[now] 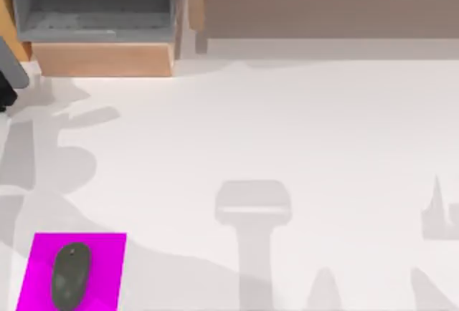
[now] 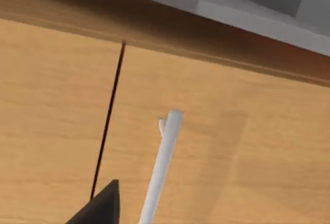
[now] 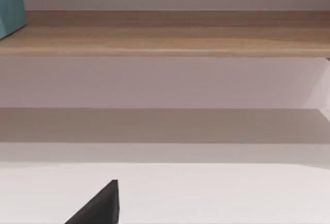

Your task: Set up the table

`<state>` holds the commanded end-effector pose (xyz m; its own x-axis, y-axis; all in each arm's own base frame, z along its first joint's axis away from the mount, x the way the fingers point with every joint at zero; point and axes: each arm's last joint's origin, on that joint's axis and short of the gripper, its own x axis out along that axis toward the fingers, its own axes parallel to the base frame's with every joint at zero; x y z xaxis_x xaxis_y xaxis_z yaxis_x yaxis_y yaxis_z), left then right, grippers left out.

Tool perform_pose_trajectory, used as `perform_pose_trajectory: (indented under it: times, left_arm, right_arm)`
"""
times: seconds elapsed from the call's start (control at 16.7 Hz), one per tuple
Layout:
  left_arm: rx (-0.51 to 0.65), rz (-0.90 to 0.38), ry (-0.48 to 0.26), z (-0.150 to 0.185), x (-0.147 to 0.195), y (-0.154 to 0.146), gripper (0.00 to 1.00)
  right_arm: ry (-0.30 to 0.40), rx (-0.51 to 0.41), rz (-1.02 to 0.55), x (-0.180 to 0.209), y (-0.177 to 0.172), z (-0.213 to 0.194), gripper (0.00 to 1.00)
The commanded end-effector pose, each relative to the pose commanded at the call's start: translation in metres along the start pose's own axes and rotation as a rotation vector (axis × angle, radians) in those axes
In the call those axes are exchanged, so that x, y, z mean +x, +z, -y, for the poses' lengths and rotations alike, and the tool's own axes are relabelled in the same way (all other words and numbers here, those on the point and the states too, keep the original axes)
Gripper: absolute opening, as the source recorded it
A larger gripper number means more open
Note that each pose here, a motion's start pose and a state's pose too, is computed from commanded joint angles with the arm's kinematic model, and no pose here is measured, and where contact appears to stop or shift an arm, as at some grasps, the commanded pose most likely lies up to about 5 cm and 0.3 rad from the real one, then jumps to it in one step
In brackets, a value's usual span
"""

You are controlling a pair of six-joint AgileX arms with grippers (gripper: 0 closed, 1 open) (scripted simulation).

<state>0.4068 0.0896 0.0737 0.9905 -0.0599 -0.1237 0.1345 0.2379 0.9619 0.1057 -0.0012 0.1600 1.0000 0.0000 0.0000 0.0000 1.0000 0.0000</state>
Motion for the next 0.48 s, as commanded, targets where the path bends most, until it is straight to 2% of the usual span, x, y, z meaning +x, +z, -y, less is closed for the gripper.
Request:
perform_pose_trajectory:
  times: [0.3,0.48]
  left_arm:
    - [-0.207,0.044,-0.053,0.028,0.008,0.098,1.00]
    - [-0.329,0.057,-0.069,0.039,0.007,0.145,1.00]
  right_arm:
    - [0.000,0.000,0.000,0.000,0.000,0.000,1.00]
    - [0.000,0.000,0.000,0.000,0.000,0.000,1.00]
